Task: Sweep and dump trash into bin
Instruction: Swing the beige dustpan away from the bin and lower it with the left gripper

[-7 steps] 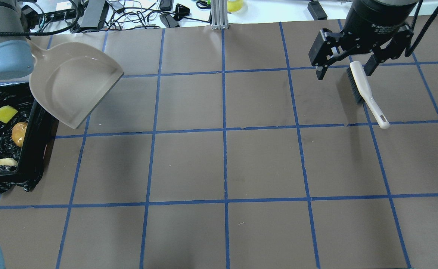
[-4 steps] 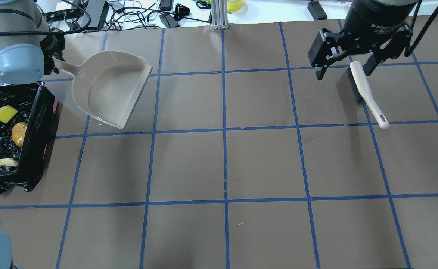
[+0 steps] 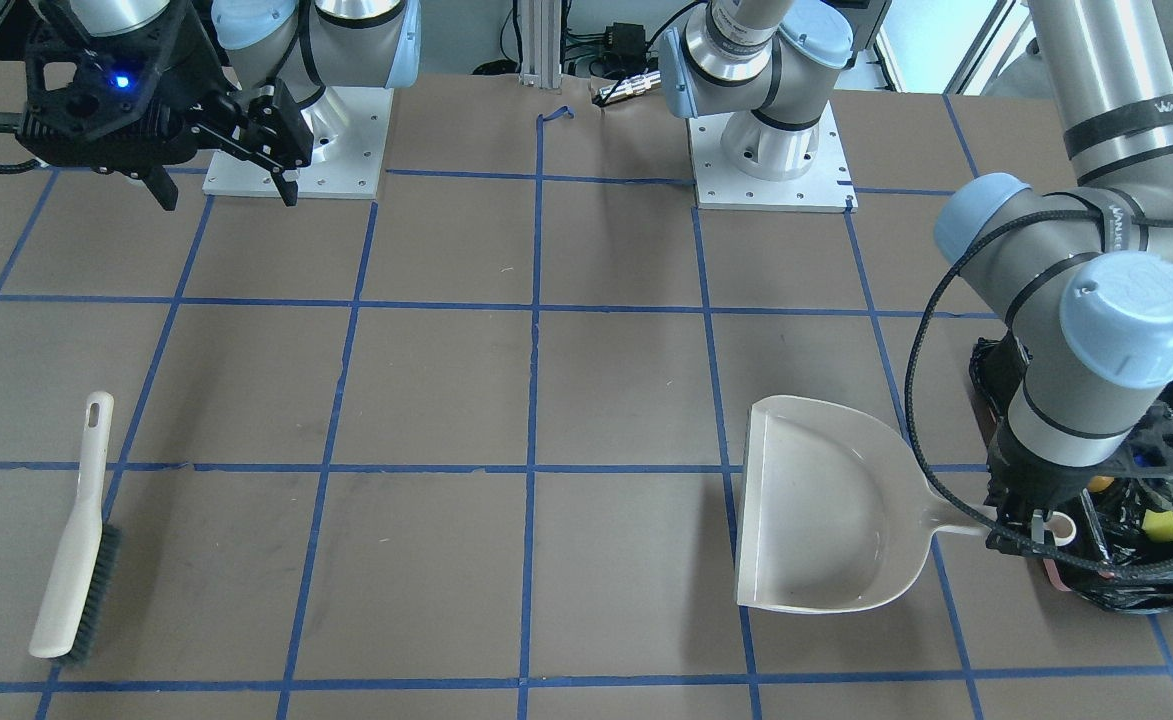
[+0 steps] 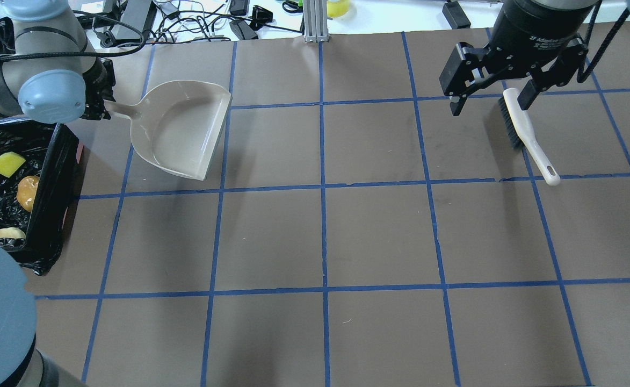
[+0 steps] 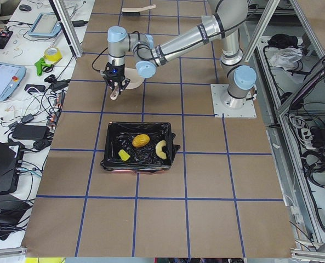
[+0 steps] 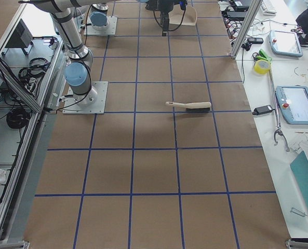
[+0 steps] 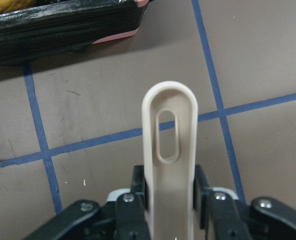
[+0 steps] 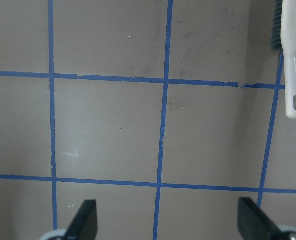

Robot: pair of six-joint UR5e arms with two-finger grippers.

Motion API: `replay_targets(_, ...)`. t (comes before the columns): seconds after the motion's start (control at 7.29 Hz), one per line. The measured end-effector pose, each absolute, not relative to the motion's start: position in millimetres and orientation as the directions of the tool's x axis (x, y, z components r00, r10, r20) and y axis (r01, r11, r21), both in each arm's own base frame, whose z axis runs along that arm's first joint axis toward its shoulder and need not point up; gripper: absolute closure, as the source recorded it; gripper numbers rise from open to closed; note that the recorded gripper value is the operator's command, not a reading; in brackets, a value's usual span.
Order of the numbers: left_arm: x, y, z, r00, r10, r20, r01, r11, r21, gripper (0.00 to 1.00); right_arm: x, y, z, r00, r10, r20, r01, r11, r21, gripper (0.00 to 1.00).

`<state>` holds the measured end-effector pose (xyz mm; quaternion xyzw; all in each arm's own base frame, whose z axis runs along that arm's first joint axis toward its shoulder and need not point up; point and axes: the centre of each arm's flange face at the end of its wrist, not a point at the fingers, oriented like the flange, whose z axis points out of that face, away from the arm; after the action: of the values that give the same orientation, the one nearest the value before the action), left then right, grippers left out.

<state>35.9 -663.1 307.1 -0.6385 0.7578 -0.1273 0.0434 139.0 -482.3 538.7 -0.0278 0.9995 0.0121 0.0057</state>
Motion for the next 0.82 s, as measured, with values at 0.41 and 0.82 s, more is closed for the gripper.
replay_targets(0.41, 19.1, -678.3, 275.4, -0.112, -0.99, 0.086, -0.97, 0.09, -0.227, 1.0, 139.1, -486.3, 540.7, -0.999, -0.048, -0.011, -0.048, 0.999, -0.006, 0.0)
replay_targets(0.82, 8.0, -688.3, 247.7, -0.084, -0.994, 0.064, -0.974, 0.068, -0.215, 1.0, 138.4, -486.9, 541.6, -0.999, -0.046, -0.01, -0.046, 0.999, -0.015, 0.0)
